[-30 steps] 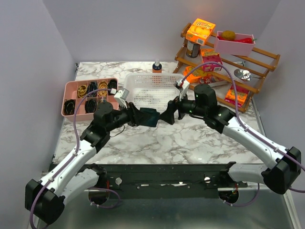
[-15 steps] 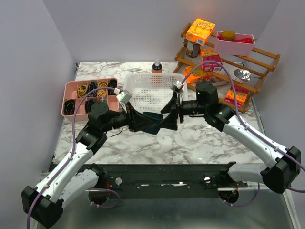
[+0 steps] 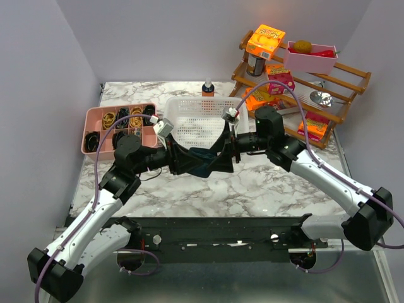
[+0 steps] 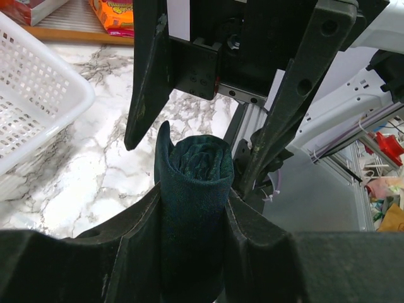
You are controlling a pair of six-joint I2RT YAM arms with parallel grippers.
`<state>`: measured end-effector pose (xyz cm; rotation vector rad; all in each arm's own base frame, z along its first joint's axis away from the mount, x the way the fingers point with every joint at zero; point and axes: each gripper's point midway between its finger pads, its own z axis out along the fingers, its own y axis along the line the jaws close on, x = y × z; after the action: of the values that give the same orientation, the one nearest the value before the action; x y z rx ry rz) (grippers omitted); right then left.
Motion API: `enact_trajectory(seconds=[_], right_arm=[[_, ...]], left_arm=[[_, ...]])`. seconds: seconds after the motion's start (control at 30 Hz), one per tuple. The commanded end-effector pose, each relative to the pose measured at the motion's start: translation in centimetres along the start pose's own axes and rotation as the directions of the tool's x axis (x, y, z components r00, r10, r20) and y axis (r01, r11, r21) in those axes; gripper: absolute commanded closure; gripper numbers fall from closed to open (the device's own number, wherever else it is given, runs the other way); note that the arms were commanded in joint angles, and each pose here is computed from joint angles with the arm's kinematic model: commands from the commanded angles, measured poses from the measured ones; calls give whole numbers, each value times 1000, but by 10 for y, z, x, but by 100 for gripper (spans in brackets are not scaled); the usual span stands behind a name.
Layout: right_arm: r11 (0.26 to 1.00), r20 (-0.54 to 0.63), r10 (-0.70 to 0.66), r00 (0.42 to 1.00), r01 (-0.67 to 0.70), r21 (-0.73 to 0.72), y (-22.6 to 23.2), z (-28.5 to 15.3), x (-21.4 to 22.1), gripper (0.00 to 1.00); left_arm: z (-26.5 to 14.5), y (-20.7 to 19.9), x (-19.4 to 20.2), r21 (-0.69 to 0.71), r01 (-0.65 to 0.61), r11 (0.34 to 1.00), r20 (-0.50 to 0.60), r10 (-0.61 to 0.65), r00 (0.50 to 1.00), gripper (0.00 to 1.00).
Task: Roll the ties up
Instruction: Place the tie in the storage box.
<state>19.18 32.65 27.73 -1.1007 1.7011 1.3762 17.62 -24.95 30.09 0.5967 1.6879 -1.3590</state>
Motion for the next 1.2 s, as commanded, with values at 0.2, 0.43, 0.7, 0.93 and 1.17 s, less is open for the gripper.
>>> enact_trajectory(seconds=[0.2,0.43,0.7,0.93,1.17], right_arm=[[994,11,54,998,-53,-92,3,10,2,2],[983,63,53,997,-63,172,-37,5,-10,2],[915,85,44,995,-74,397,-72,-10,-12,0],[928,88,81,993,-107,357,-73,-1,-9,0],[949,231,75,970,-141,282,-60,-6,-41,0]], left_arm=[[3,10,-27,-78,-10,997,117,19,993,82],[-5,56,-35,-323,-2,947,159,56,986,89],[-36,129,-33,-666,81,742,216,88,972,99],[-14,108,-42,-545,48,837,215,84,973,100],[-8,60,-78,-375,22,927,326,110,939,100]])
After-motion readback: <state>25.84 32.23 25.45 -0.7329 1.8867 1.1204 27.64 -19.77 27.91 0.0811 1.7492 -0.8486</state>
